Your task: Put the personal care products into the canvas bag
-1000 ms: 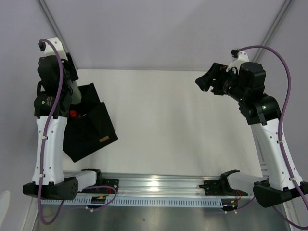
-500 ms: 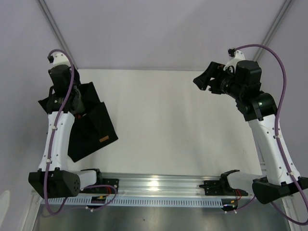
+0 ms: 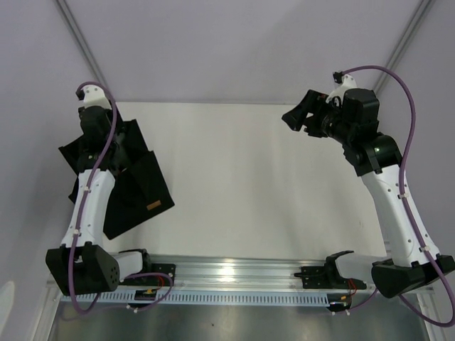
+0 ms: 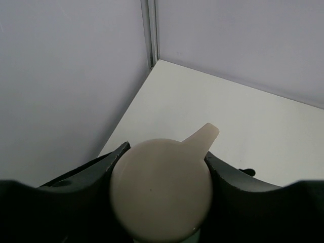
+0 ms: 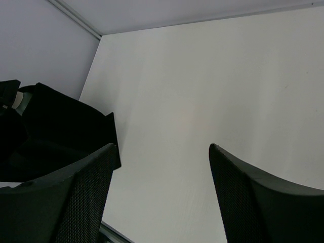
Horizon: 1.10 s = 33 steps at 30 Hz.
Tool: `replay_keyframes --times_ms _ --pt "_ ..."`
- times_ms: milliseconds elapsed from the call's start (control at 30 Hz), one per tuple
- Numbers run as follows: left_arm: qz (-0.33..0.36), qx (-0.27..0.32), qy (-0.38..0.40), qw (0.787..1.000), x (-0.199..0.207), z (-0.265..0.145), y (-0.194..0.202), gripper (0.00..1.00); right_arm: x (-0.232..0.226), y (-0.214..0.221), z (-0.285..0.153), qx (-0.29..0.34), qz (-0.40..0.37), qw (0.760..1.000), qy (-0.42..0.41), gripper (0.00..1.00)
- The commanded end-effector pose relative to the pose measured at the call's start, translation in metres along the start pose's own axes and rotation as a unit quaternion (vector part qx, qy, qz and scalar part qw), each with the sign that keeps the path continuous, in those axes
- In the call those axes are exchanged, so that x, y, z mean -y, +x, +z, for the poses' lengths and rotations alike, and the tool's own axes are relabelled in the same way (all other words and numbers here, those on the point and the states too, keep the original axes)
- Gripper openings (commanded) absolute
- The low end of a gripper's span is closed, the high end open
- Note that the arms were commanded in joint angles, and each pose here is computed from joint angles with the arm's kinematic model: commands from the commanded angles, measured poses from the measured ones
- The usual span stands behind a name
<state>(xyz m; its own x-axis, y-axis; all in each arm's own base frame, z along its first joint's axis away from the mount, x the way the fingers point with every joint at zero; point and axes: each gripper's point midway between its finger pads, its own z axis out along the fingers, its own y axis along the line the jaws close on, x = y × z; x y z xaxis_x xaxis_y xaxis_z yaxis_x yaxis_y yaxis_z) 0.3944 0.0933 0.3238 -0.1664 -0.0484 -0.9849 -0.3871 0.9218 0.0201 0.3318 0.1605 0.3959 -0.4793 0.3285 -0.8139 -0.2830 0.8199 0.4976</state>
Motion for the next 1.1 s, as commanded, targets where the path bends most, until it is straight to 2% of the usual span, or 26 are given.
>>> replay_keyframes --times_ms 0,300,567,700,800,833,933,1067 --pt "-0.050 0.103 0.019 0.993 0.004 -0.003 -0.053 0.00 -0.006 -0.007 -0.003 0.027 0.009 0.999 -0.015 0.78" --pt "-0.055 0.045 0.016 0.997 0.004 -0.002 0.000 0.00 -0.001 -0.008 0.001 0.035 0.005 0.999 -0.009 0.78" --pt "-0.054 0.007 0.010 0.998 0.003 -0.003 0.025 0.00 -0.003 -0.010 0.005 0.034 0.005 0.999 -0.016 0.78" --pt "-0.043 0.034 -0.010 0.998 -0.010 -0.015 0.006 0.00 -0.002 -0.008 0.004 0.032 0.003 0.999 -0.013 0.78" --pt "-0.034 0.051 -0.044 0.997 -0.025 -0.029 -0.022 0.00 -0.002 -0.007 0.005 0.031 0.004 0.999 -0.015 0.78" --pt "-0.025 0.029 -0.052 0.998 -0.028 -0.031 -0.015 0.00 -0.002 -0.006 0.005 0.032 0.004 0.999 -0.016 0.78" --pt "-0.019 0.019 -0.058 0.998 -0.033 -0.042 -0.031 0.00 -0.002 -0.005 0.006 0.031 0.007 0.999 -0.017 0.78" --pt "-0.037 -0.003 -0.058 0.998 -0.035 -0.056 -0.028 0.00 -0.004 -0.003 0.005 0.029 0.014 0.999 -0.022 0.78"
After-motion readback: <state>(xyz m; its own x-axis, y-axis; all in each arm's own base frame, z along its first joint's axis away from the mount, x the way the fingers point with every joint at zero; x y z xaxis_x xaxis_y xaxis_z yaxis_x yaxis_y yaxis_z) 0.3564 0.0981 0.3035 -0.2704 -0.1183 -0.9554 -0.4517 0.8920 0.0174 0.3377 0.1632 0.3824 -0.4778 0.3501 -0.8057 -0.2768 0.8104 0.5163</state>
